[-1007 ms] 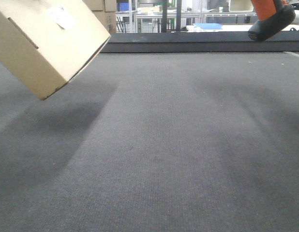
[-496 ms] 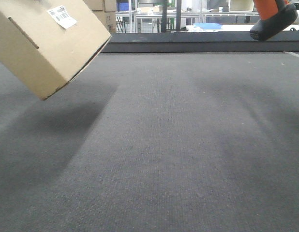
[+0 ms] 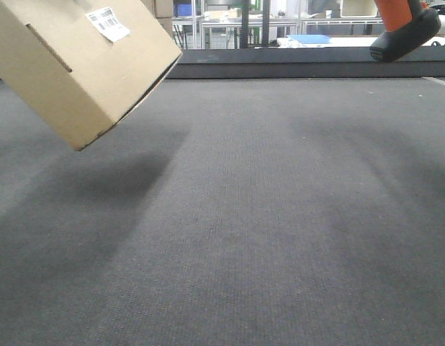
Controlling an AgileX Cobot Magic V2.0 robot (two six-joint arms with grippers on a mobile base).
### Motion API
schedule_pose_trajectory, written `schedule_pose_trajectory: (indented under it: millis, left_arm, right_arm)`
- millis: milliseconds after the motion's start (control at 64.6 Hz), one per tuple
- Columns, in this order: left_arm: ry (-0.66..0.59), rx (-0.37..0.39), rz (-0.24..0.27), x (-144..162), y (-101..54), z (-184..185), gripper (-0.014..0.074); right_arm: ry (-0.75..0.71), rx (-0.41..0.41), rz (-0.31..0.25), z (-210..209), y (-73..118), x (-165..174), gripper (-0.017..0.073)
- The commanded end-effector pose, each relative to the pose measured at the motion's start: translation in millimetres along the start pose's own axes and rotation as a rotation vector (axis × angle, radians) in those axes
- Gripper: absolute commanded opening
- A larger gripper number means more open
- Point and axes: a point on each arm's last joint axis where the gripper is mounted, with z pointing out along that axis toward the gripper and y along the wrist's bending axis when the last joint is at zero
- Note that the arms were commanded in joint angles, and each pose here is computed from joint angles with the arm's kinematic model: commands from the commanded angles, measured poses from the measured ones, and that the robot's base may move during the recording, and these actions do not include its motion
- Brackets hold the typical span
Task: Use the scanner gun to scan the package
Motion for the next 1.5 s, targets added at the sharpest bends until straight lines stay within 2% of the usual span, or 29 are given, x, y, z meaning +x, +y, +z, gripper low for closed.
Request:
schedule_pose_trajectory:
  millis: [0, 155, 356, 418, 480, 558, 651, 728, 775, 914, 1022, 1100, 1193, 1270, 1487]
  left_arm:
    - [-0.024, 0.014, 0.017, -1.0, -6.1, -5.4, -0.0111]
    - [-0.023, 0.012, 0.018, -0.9, -5.9, -5.4, -0.0111]
    - [-0.023, 0.012, 0.018, -0.9, -5.9, -5.4, -0.0111]
    - [-0.023, 0.012, 0.018, -0.9, -5.9, -5.4, -0.0111]
    - [-0.023, 0.012, 0.018, -0.9, -5.9, -5.4, -0.0111]
    - [-0.023, 0.012, 0.018, -0.9, -5.9, -5.4, -0.0111]
    - [-0.023, 0.012, 0.018, -0.9, -5.9, -5.4, -0.0111]
    - [-0.023, 0.012, 0.018, -0.9, -5.9, -5.4, -0.0111]
    - [-0.023, 0.012, 0.018, -0.9, -5.9, -5.4, -0.0111]
    - [-0.023, 0.012, 0.018, -0.9, -5.9, -5.4, -0.0111]
    - [-0.023, 0.012, 0.018, -0.9, -5.9, -5.4, -0.0111]
    - [-0.023, 0.012, 0.018, -0.9, -5.9, -5.4, -0.0111]
    - [-0.023, 0.012, 0.018, -1.0, -5.9, -5.4, -0.0111]
    - [-0.023, 0.012, 0.018, -1.0, -5.9, -5.4, -0.0111]
    - [-0.023, 0.012, 0.018, -1.0, -5.9, -5.4, -0.0111]
  right_arm:
    - [-0.095, 0.046, 0.048, -4.9, -8.2, -14.8, -0.0154]
    - [-0.117, 0.061, 0.116, -12.7, -11.7, -21.4, -0.0154]
    - [-0.138, 0.085, 0.290, -29.5, -20.3, -30.7, -0.0154]
    - [-0.129, 0.091, 0.317, -35.1, -24.5, -30.7, -0.0154]
    - [-0.124, 0.107, 0.320, -41.3, -29.7, -28.7, -0.0154]
    - [-0.114, 0.134, 0.338, -48.9, -36.4, -22.3, -0.0154]
    - [-0.113, 0.188, 0.412, -60.2, -45.2, -9.3, -0.0154]
    - [-0.122, 0.234, 0.441, -68.6, -48.3, 2.9, -0.0161]
    - [-0.122, 0.253, 0.458, -72.5, -47.6, 10.5, -0.0161]
    - [-0.118, 0.292, 0.456, -81.4, -41.0, 34.2, -0.0161]
    - [-0.146, 0.315, 0.544, -85.1, -36.4, 50.3, -0.0162]
    - [-0.194, 0.320, 0.534, -87.7, -32.6, 58.7, -0.0162]
    - [-0.262, 0.284, 0.489, -90.5, -25.6, 63.3, -0.0162]
    - [-0.263, 0.260, 0.454, -91.3, -20.9, 67.7, -0.0162]
    - [-0.247, 0.263, 0.451, -86.2, -17.7, 78.7, -0.0162]
